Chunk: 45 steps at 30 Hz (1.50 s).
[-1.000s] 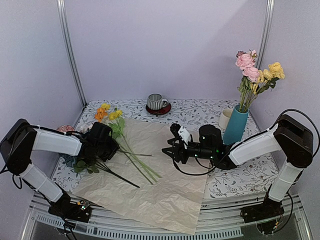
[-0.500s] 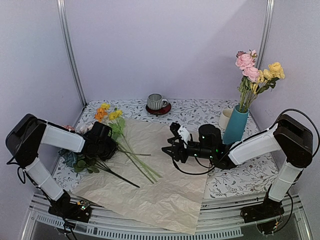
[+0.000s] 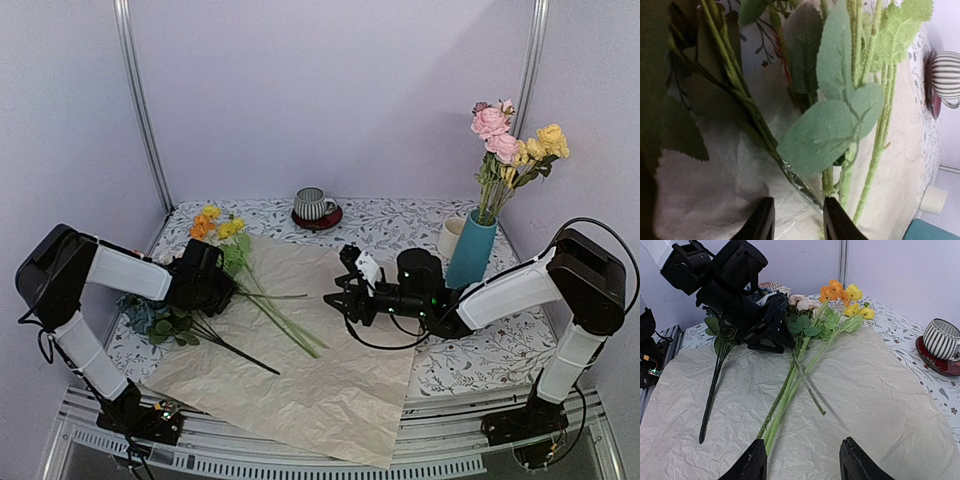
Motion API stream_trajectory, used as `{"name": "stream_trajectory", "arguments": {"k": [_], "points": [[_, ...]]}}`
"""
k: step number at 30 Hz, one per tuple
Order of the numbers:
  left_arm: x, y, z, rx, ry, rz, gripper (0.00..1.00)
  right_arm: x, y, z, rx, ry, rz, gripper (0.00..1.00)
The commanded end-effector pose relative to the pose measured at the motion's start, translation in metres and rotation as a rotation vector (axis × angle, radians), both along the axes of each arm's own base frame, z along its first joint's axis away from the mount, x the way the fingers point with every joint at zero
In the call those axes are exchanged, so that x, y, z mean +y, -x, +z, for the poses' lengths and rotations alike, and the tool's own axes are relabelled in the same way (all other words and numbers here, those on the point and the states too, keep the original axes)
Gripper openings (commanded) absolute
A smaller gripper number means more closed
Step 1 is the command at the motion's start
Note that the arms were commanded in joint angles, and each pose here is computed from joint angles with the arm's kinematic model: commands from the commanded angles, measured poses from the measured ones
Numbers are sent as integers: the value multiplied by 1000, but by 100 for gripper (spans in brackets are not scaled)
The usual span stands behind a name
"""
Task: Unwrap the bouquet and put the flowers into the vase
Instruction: Pick up the fake flower from the flattened wrapping paper.
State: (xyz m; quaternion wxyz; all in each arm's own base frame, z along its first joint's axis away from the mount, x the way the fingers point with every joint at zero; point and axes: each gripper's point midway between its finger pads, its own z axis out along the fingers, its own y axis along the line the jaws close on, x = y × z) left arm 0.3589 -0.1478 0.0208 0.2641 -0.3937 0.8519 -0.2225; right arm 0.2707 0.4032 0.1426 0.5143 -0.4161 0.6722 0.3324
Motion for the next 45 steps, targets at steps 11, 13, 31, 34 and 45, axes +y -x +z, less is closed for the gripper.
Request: {"name": "stream_trajectory", "arguments": {"k": [11, 13, 31, 34, 45], "points": [[-3, -9, -8, 2, 52, -1, 22, 5, -3, 0, -9, 7, -7, 51], [-3, -10, -4, -7, 49, -13, 9, 4, -3, 0, -9, 8, -10, 51], [-1, 26, 102, -221, 115, -15, 1, 5, -3, -1, -7, 10, -6, 51], [-12, 27, 124, -306, 81, -112, 0, 6, -2, 0, -5, 5, -2, 51], [-85, 85, 187, -794, -20, -759, 0, 8, 12, 21, 19, -62, 61, 51]]}}
